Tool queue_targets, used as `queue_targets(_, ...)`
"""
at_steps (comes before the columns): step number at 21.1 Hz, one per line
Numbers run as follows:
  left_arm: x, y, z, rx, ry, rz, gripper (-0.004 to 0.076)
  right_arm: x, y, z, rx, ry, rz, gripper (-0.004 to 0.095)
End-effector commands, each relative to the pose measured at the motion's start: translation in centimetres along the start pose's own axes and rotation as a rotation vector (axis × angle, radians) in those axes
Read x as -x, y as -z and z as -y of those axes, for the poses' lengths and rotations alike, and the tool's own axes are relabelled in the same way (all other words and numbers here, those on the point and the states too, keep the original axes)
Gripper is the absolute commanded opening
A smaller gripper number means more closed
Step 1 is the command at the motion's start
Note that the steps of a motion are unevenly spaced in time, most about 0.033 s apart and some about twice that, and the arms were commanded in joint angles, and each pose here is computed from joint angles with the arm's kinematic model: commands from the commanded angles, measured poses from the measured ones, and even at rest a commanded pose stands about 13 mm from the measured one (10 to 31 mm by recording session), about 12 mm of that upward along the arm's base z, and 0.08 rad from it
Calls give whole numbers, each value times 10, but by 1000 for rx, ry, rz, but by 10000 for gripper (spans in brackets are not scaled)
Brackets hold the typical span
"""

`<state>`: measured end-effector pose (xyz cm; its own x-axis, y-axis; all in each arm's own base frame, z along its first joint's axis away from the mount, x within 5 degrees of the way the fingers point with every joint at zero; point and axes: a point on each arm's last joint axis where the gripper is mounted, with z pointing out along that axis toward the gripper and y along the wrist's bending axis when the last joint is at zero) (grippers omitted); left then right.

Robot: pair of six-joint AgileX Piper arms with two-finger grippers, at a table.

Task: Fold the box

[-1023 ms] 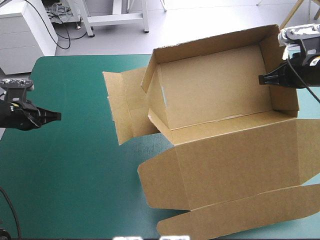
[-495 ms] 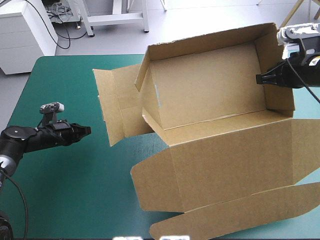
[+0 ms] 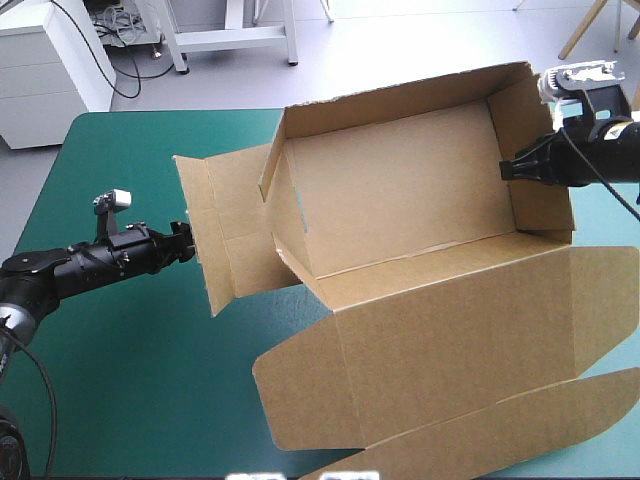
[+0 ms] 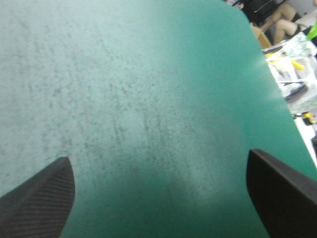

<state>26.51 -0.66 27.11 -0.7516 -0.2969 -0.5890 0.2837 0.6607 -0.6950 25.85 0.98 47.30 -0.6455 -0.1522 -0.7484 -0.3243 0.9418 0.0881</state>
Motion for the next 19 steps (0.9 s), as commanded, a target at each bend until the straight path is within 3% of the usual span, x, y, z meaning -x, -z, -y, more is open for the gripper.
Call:
queue_targets(1,11,6,26,-181,0,83,696,10,18,-8,19,-6,129,-19)
queue_targets(5,14,10,43,-365,-16,111,687,11,17,-7,18,-11,142,-19)
queue_targets(10,16,-1,81,-464,-146,-14,653,14,17,-6,5,-11,173,-19)
queue_targets(19,37,5,145,-612,-291,4,653,20,-2,7,-42,-40,184,-17)
